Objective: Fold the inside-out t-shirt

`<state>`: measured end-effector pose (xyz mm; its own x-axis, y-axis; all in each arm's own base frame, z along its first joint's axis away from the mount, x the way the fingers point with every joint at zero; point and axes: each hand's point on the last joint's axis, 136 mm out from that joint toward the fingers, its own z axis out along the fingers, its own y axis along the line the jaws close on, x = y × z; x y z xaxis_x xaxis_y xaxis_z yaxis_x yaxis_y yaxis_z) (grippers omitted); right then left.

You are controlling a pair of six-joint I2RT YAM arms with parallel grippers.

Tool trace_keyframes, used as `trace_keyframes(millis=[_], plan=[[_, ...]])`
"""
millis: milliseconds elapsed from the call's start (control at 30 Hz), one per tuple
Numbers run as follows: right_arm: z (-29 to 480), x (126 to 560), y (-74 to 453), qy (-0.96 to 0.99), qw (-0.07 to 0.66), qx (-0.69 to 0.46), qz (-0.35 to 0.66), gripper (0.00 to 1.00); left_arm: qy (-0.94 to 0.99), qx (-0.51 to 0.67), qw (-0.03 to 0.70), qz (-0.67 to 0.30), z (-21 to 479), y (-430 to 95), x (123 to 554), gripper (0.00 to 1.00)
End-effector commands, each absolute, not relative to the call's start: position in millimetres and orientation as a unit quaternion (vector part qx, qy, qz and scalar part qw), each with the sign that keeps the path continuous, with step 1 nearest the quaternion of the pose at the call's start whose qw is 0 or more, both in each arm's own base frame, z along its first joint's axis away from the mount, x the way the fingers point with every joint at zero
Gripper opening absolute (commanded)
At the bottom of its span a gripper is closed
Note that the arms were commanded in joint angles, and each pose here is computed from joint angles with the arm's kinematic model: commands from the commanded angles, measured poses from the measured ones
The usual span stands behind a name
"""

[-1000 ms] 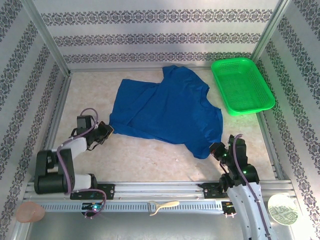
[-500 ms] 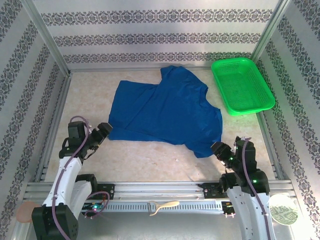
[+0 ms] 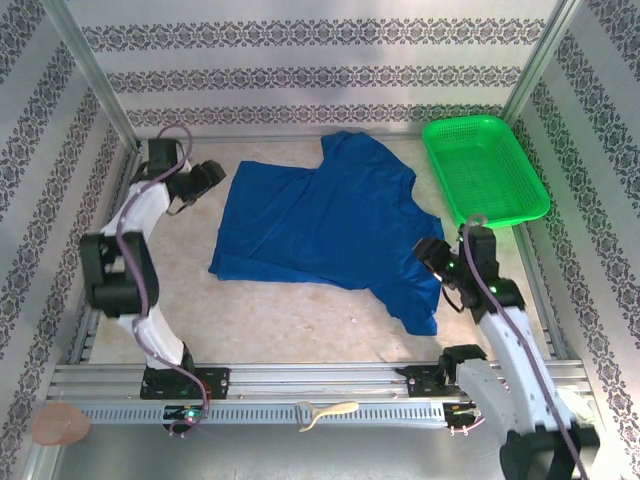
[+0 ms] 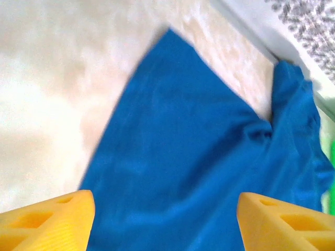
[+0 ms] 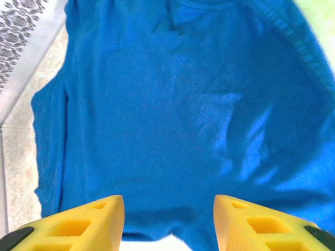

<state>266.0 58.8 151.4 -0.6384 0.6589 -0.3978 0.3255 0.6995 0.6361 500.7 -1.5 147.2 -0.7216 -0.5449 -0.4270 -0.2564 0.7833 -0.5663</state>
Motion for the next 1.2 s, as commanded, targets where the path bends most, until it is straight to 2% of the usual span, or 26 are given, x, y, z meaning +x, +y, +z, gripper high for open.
trace_keyframes(millis=[0,200,533,733,900,1167], plan=[[152.1,304.9,71.6,0.849,0.353,0.263,0.292,0.47,0.928,-0.163,0.261,-0.208,116.8,-12.8,530.3,0.66],[102.5,325.4,79.0,0.857,0.322,0.294,0.273,0.45,0.954,-0.114,0.219,-0.170,73.6,-27.3,581.3,0.56],[49.7,318.2,73.9,0.864,0.285,0.342,0.236,0.43,0.968,-0.096,0.195,-0.126,39.5,-27.4,592.1,0.46],[36.5,310.7,70.4,0.864,0.272,0.359,0.227,0.43,0.966,-0.099,0.212,-0.113,44.6,-22.3,592.7,0.48],[30.8,306.7,68.5,0.864,0.265,0.366,0.221,0.43,0.952,-0.113,0.268,-0.098,64.9,-13.6,598.0,0.61],[23.4,302.5,66.7,0.865,0.255,0.375,0.213,0.43,0.959,-0.115,0.236,-0.103,46.3,-16.6,595.8,0.65]])
